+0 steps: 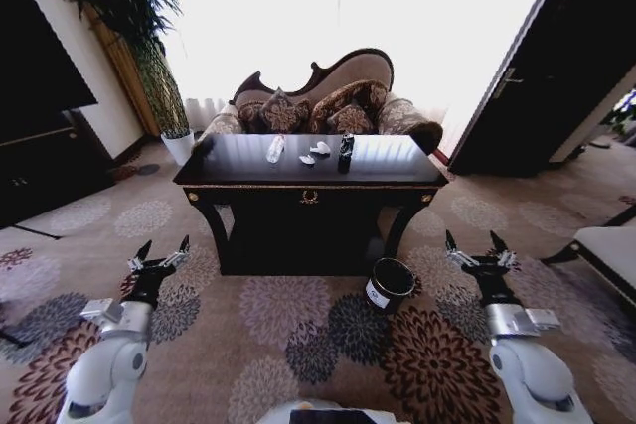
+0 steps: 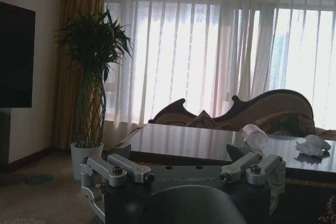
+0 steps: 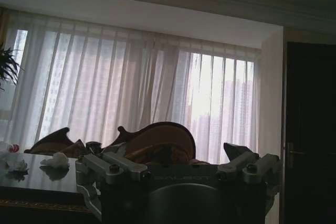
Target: Move to the front of the table and place the trash on the table into the trash bin.
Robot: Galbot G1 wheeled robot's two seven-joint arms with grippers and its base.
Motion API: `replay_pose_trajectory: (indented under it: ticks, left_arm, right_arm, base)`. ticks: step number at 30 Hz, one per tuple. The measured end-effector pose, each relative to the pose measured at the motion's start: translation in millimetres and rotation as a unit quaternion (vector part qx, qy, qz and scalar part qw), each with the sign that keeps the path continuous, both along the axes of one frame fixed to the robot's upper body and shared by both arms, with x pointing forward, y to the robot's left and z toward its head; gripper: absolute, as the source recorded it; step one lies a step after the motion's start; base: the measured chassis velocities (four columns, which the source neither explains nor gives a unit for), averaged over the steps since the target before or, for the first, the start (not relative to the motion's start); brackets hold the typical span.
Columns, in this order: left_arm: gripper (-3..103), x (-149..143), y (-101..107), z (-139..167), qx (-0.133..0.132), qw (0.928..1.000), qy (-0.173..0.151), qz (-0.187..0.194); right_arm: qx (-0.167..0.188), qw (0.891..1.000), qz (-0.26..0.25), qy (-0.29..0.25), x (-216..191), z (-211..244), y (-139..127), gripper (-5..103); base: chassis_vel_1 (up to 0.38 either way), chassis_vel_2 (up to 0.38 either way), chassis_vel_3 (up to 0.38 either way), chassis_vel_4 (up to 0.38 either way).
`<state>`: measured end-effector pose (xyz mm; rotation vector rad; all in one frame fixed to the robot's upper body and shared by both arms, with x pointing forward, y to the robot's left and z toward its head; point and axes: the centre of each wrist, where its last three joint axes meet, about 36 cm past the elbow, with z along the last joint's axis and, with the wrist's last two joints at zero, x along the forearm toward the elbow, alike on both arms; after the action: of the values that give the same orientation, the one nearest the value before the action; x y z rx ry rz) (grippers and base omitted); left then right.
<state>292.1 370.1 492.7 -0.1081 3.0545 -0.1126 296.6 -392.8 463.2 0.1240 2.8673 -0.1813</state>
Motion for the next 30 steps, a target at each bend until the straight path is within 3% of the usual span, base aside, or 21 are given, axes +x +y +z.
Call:
replay_pose_trajectory:
  ticks: [10, 23, 30]
  left_arm:
    - [100, -3, 6, 29, 0.012, 0.9995, -0.025, -0.016]
    - [100, -6, 4, 27, 0.013, 0.9994, -0.028, -0.016]
    - [100, -6, -1, 22, 0.009, 0.9994, -0.026, -0.02]
  right_arm:
    - [-0.013, 1.0, 0.012, -0.014, 7, 21, -3, 100]
    - [-0.008, 1.0, 0.003, -0.024, 10, 20, -9, 100]
    - [-0.005, 1.0, -0.001, -0.026, 7, 17, -9, 100]
  base:
    - [-0.341, 0.349, 0.336, -0.343]
    - [-0.361, 0.352, 0.337, -0.349]
    - [-0.129, 0.142, 0.118, -0.127]
